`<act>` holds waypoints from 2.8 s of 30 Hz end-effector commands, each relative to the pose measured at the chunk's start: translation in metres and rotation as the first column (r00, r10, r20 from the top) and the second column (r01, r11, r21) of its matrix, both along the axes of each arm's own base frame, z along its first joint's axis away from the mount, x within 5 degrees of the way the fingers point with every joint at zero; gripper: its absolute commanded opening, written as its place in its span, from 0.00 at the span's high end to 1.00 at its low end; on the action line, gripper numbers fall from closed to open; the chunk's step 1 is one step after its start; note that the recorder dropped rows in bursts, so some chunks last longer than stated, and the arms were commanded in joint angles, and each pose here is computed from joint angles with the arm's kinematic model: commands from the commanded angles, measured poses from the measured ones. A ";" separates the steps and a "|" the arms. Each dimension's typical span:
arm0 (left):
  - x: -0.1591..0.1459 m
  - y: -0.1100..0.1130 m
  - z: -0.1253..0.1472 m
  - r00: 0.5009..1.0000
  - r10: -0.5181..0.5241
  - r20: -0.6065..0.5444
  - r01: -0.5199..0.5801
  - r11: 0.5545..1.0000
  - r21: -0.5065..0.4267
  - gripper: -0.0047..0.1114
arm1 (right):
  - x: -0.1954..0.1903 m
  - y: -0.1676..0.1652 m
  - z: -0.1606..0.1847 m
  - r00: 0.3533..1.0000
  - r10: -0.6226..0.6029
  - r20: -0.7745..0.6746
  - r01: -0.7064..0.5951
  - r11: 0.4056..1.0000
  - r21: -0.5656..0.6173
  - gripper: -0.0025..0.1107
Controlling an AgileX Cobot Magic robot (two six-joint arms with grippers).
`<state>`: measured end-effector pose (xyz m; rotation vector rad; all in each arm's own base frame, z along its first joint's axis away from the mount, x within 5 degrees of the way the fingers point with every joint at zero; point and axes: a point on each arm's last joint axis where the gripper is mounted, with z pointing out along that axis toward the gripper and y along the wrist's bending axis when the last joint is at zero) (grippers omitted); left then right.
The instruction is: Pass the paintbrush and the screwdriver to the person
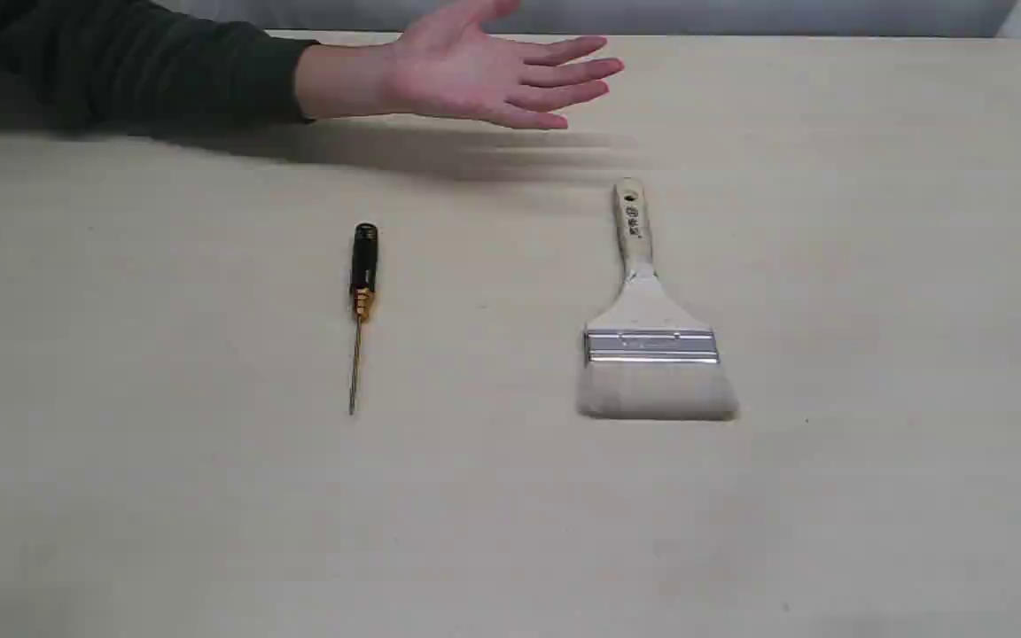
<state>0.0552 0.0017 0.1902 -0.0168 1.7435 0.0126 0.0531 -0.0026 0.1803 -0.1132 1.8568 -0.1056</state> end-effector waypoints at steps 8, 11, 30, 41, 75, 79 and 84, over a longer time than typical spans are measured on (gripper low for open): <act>0.000 -0.001 0.000 1.000 -0.007 0.010 0.007 1.000 -0.007 0.96 | 0.000 0.000 0.001 1.000 -0.001 0.017 0.001 1.000 -0.004 0.81; 0.000 -0.001 0.000 1.000 -0.007 0.010 0.007 1.000 -0.007 0.96 | 0.001 0.000 0.003 0.999 0.003 0.049 -0.003 1.000 -0.003 0.81; 0.000 -0.001 0.000 1.000 -0.007 0.010 0.007 1.000 -0.007 0.96 | 0.002 0.006 0.042 0.885 0.057 0.463 -0.060 0.998 -0.008 0.81; 0.000 0.000 0.001 1.000 -0.007 0.012 0.007 1.000 -0.003 0.96 | 0.001 0.006 0.044 0.883 -0.018 0.468 -0.116 0.960 0.256 0.81; 0.000 -0.001 0.000 1.000 -0.007 0.011 0.007 1.000 -0.007 0.96 | 0.212 0.109 0.127 0.920 0.217 -0.325 -0.163 0.969 0.185 0.81; 0.000 -0.001 0.000 1.000 -0.007 0.011 0.007 1.000 -0.007 0.96 | 0.245 0.124 0.123 0.868 0.156 -0.471 -0.120 0.987 0.104 0.66; 0.000 -0.001 0.000 1.000 -0.007 0.011 0.007 1.000 -0.007 0.96 | 0.270 0.134 0.102 0.807 0.104 -0.582 -0.091 0.995 0.051 0.48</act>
